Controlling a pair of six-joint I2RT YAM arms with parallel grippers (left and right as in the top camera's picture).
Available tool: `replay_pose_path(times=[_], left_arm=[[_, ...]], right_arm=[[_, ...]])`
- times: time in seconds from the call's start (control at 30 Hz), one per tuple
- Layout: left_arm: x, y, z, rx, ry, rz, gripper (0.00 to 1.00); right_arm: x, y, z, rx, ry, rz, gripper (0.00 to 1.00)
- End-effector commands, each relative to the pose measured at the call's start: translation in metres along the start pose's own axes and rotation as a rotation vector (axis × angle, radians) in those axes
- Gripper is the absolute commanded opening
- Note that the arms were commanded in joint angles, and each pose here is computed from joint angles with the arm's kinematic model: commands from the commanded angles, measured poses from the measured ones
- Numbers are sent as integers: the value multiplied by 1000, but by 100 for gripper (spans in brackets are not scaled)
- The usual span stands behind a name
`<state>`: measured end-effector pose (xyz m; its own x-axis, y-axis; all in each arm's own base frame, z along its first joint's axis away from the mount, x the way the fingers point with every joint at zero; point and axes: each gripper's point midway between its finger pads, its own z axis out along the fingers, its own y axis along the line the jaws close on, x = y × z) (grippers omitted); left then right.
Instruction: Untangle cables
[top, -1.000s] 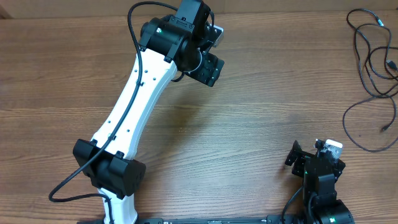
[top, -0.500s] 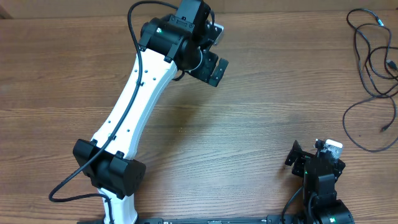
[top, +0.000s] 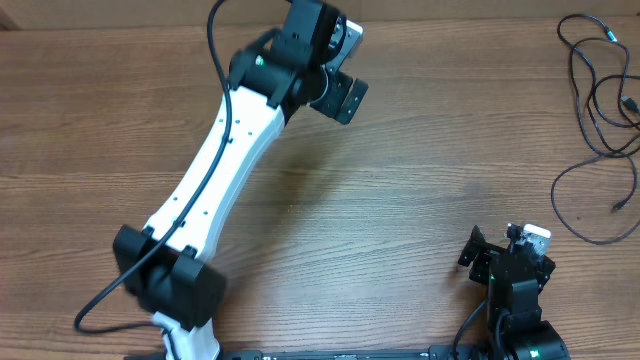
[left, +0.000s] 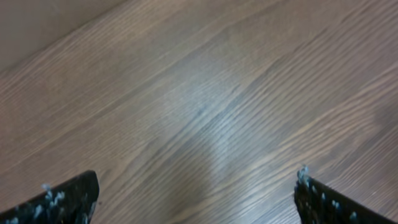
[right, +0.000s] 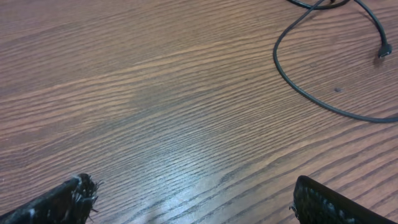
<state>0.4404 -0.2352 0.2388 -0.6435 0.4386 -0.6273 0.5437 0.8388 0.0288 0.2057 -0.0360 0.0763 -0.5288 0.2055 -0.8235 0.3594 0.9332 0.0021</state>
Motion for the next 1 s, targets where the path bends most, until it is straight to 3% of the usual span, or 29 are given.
replay_pose_path(times=[0.0,0.27,0.5,0.73,0.97], left_arm=[[9,-2,-27,-36,-110,72,100],[101,-6,-36,-50,-189,68,99],[167,5,-72,-162,-304,65,100],[211,32,-112,-295,-509,17,100],[227,52,-141,-423,-704,-28,100]], right_arm=[[5,-1,0,4,14,-2,100],[5,-1,0,4,14,-2,100],[5,-1,0,4,14,-2,100],[5,-1,0,4,14,-2,100],[5,-1,0,4,14,-2,100]])
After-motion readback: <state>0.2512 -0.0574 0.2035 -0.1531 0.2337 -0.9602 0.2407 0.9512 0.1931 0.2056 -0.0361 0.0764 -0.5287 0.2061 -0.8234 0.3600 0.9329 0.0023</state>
